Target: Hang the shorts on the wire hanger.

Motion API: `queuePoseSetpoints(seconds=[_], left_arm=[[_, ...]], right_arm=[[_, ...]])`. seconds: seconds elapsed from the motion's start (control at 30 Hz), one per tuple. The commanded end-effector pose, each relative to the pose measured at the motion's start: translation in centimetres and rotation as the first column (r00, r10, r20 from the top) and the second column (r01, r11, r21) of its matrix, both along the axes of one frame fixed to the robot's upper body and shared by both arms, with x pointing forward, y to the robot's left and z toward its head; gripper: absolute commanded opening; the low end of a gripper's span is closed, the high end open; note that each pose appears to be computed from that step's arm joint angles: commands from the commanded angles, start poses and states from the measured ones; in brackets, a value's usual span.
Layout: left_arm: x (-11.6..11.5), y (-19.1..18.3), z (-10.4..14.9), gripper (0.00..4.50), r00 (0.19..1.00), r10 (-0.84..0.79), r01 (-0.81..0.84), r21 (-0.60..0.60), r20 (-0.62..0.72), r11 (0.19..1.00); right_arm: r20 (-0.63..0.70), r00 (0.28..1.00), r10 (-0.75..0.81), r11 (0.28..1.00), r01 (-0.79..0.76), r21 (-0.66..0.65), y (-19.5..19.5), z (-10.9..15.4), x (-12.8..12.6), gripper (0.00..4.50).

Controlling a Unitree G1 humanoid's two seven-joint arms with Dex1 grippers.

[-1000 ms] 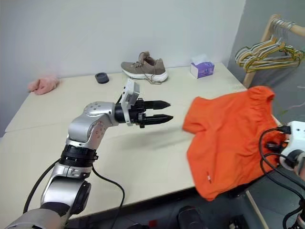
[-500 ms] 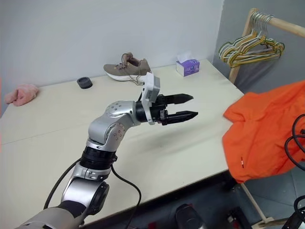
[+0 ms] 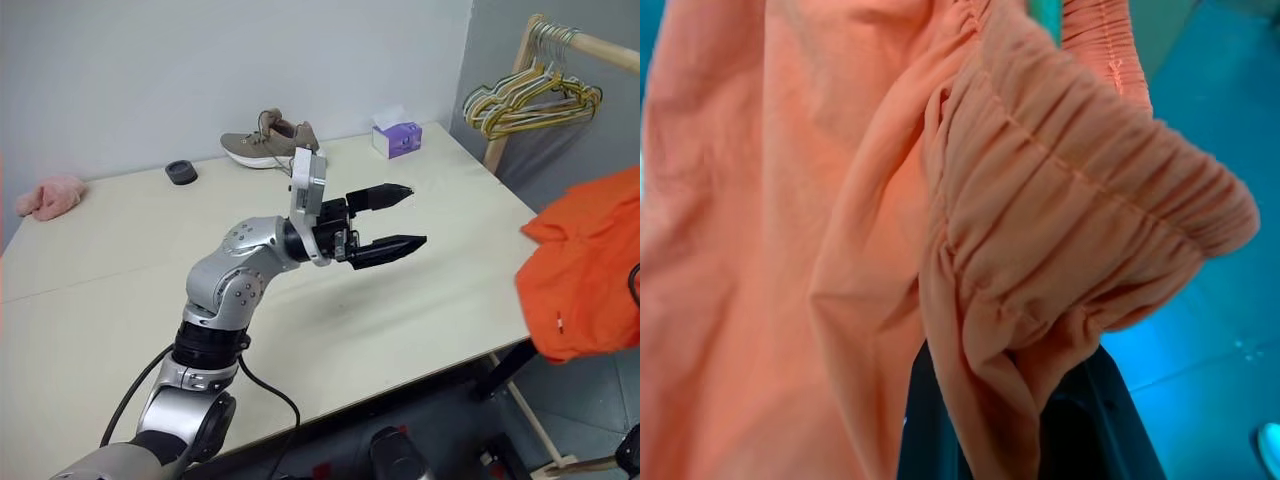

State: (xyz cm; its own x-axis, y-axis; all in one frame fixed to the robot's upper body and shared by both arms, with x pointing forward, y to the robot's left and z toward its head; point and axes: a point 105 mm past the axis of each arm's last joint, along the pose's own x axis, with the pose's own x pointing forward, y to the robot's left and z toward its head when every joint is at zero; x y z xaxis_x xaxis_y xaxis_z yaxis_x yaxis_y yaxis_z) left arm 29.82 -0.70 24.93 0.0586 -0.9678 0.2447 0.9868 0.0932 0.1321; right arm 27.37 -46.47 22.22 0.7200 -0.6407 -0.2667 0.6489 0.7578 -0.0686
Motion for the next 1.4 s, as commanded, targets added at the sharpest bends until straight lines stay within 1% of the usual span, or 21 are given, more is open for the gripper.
queuePoseSetpoints(seconds=[0.03,0.17,0.23,0.33,0.5,0.63,0.77,0.83,0.87,0.97,1.03,1.17,1.23,1.37,1.4], left_arm=[[-0.9,-0.4,1.0,4.46,0.999,-0.017,0.018,-0.029,0.047,0.999],[-1.2,-0.6,1.0,4.46,0.998,-0.032,0.034,-0.032,0.049,0.999],[-1.5,-0.7,1.1,4.46,0.998,-0.048,0.049,-0.034,0.047,0.998],[-1.7,-0.7,1.2,4.46,0.997,-0.061,0.063,-0.038,0.048,0.997],[-1.9,-0.7,1.2,4.46,0.997,-0.063,0.065,-0.039,0.05,0.997],[-2.0,-0.7,1.2,4.46,0.997,-0.062,0.065,-0.044,0.047,0.997],[-2.0,-0.8,1.2,4.46,0.997,-0.063,0.065,-0.045,0.046,0.997],[-2.0,-0.8,1.2,4.5,0.997,-0.062,0.064,-0.046,0.046,0.997],[-2.0,-0.8,1.2,4.5,0.997,-0.061,0.063,-0.046,0.046,0.997],[-2.0,-0.8,1.2,4.5,0.997,-0.058,0.06,-0.047,0.046,0.997],[-2.0,-0.8,1.1,4.5,0.997,-0.055,0.057,-0.048,0.045,0.997],[-2.0,-0.8,1.0,4.5,0.998,-0.053,0.055,-0.047,0.043,0.997],[-2.0,-0.8,1.0,4.5,0.998,-0.055,0.057,-0.047,0.042,0.997],[-2.0,-0.9,1.0,4.5,0.997,-0.056,0.058,-0.047,0.043,0.997],[-2.0,-0.9,1.0,4.5,0.997,-0.056,0.058,-0.047,0.044,0.997]], right_arm=[[0.044,0.998,-0.047,0.998,0.049,-0.043,-1.7,2.4,0.1,0.0],[0.034,0.997,-0.069,0.998,0.07,-0.01,-3.0,2.6,0.7,0.0],[0.026,0.996,-0.088,0.996,0.087,0.034,-3.6,2.3,0.8,0.0],[-0.023,0.996,-0.081,0.991,0.083,0.109,-3.8,0.7,1.1,0.0],[-0.067,0.996,-0.064,0.984,0.074,0.164,-3.8,-0.8,1.1,0.0],[-0.058,0.997,-0.047,0.981,0.057,0.186,-3.7,-0.9,1.3,0.0],[-0.021,1.0,-0.019,0.989,0.022,0.148,-3.5,0.1,1.7,0.0],[0.047,0.998,-0.029,0.985,0.021,0.17,-3.2,1.3,1.8,0.6],[0.079,0.996,-0.038,0.985,0.024,0.172,-3.1,2.0,1.8,0.81],[0.144,0.987,-0.066,0.987,0.043,0.158,-2.9,3.5,1.3,1.78],[0.181,0.98,-0.083,0.989,0.059,0.138,-2.6,4.3,0.7,2.51],[0.226,0.968,-0.108,0.992,0.089,0.092,-1.8,5.0,-0.2,3.9],[0.241,0.964,-0.114,0.992,0.098,0.075,-1.5,5.1,-0.5,4.47],[0.269,0.958,-0.097,0.995,0.096,0.015,-0.9,5.8,-0.7,4.47],[0.28,0.956,-0.092,0.994,0.105,-0.032,-0.7,6.4,-0.8,4.47]])
